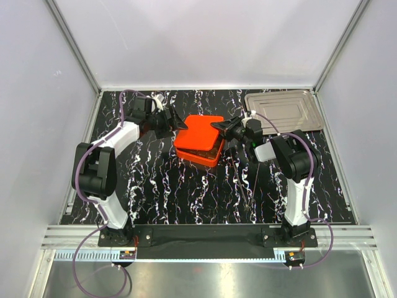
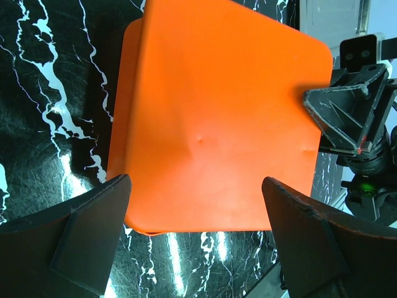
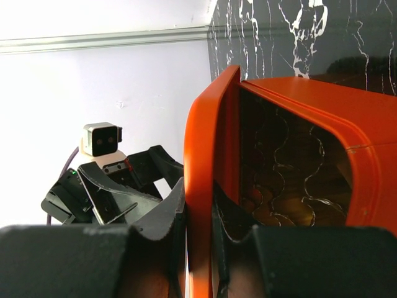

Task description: Pack the chocolate

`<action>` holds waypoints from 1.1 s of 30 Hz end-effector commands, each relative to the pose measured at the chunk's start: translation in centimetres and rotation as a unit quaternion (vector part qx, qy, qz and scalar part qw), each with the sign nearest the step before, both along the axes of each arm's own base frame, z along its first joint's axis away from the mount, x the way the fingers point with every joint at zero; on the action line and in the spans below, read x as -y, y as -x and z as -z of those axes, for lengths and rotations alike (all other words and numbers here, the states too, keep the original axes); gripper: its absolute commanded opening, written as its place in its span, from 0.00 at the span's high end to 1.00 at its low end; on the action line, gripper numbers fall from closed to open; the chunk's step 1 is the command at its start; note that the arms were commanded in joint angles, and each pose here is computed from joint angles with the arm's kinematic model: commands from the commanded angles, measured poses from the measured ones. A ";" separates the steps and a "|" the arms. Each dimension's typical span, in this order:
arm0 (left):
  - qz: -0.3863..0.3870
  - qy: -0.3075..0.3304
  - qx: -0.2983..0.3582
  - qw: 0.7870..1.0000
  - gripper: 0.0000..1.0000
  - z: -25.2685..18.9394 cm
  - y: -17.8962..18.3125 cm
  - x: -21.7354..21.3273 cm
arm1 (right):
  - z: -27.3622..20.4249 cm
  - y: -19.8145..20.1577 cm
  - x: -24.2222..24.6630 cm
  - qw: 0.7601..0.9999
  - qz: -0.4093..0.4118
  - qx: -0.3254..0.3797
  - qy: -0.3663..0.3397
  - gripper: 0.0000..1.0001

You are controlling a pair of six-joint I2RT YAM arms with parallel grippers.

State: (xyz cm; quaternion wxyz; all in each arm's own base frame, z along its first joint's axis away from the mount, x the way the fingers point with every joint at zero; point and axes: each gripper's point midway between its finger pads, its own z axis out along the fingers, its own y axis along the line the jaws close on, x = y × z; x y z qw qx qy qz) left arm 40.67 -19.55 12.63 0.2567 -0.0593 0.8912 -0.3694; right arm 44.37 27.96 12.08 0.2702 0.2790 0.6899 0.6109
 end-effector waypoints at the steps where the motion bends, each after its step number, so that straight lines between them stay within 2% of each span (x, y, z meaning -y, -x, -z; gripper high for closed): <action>1: -0.001 0.000 0.013 1.000 0.07 0.2 -0.6 0.2 | -1.9 -0.2 0.5 0.999 -0.003 0.038 -0.021 0.97; 13: 0.002 0.007 0.005 1.000 0.07 0.7 -0.8 1.2 | -0.9 0.4 0.9 0.999 -0.014 0.023 -0.022 0.90; 33: 0.004 -0.002 -0.003 1.000 0.07 1.4 -0.1 1.3 | -0.2 0.8 1.1 1.000 -0.023 0.005 -0.017 0.69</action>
